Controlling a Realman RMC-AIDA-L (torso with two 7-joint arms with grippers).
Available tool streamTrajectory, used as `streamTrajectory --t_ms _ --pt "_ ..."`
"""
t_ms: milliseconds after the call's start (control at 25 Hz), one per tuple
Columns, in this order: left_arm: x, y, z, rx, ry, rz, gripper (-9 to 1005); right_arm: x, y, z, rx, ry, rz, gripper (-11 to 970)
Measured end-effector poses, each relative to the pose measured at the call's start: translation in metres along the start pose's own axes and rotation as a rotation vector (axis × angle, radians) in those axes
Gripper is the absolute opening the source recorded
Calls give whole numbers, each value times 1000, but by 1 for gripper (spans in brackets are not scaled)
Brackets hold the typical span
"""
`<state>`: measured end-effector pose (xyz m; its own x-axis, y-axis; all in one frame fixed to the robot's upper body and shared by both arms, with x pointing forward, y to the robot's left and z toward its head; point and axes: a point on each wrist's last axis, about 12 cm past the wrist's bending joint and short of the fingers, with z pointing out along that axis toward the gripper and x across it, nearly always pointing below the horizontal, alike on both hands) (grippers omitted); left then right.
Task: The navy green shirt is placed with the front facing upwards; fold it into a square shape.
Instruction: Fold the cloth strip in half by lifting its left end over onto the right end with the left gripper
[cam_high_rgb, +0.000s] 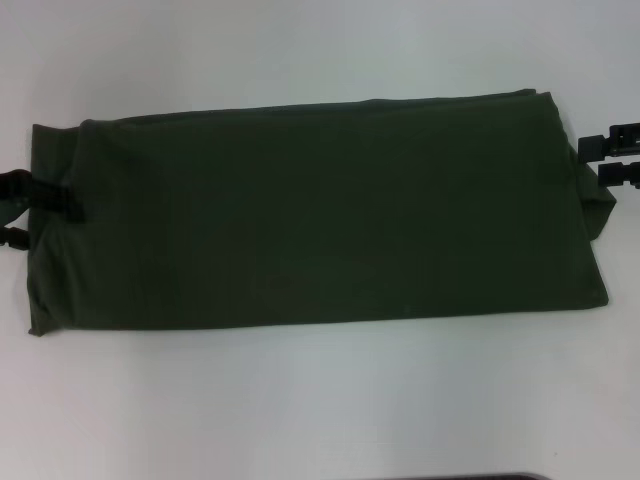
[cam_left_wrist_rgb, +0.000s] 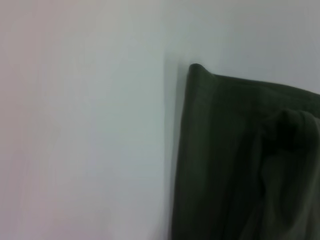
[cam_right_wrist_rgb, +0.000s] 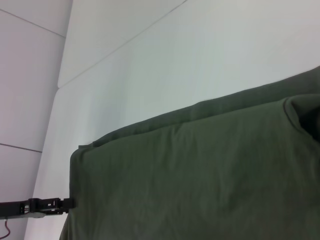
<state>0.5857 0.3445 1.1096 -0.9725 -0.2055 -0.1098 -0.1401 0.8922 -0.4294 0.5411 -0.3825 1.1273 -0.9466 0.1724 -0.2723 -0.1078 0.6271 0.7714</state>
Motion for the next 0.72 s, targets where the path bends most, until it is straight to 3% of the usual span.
streamTrajectory --t_ms 320,720 --pt "0 -1 0 2 4 -1 873 0 0 0 1 -1 0 796" --pt "0 -14 3 35 34 29 872 0 0 0 2 -2 0 795"
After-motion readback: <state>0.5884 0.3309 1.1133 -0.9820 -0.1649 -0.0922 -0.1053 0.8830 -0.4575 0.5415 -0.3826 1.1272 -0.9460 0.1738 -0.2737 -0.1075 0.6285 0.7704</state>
